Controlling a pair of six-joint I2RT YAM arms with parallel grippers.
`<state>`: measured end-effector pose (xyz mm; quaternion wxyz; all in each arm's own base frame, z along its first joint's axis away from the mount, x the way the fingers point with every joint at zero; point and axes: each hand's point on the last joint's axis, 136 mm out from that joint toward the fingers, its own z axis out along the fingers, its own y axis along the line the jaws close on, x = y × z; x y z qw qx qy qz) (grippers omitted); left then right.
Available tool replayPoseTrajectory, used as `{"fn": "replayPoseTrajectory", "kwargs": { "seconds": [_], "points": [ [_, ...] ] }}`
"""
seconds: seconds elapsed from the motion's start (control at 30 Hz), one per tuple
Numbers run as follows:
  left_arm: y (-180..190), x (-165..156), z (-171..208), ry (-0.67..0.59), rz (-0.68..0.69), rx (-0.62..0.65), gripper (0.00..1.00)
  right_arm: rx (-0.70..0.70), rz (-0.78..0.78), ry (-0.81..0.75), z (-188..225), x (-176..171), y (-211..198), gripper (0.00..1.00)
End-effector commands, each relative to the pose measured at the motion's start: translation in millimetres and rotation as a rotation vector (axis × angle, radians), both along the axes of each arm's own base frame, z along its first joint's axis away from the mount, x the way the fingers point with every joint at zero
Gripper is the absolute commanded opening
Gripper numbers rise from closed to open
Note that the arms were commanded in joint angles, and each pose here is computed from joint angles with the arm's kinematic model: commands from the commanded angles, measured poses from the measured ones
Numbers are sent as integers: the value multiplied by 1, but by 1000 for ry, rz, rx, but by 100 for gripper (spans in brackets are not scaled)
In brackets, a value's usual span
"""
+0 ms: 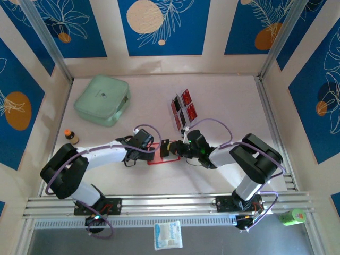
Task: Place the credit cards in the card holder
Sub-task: Insert the credit card into the card slot.
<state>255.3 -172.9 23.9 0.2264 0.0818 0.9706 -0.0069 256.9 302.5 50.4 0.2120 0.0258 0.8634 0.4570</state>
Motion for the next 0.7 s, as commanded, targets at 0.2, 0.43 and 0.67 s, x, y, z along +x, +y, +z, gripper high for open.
{"fn": "replayPoseTrajectory", "kwargs": {
  "seconds": [0.2,0.43,0.67],
  "points": [
    [8,-2,1,-2,24,10,100,2,33,15,-9,-10,0,0],
    [8,-1,4,-11,25,8,100,-12,38,42,-13,-15,-3,0],
    [9,-3,-1,-1,26,16,100,-20,61,75,-16,-20,-2,0]
  ]
}}
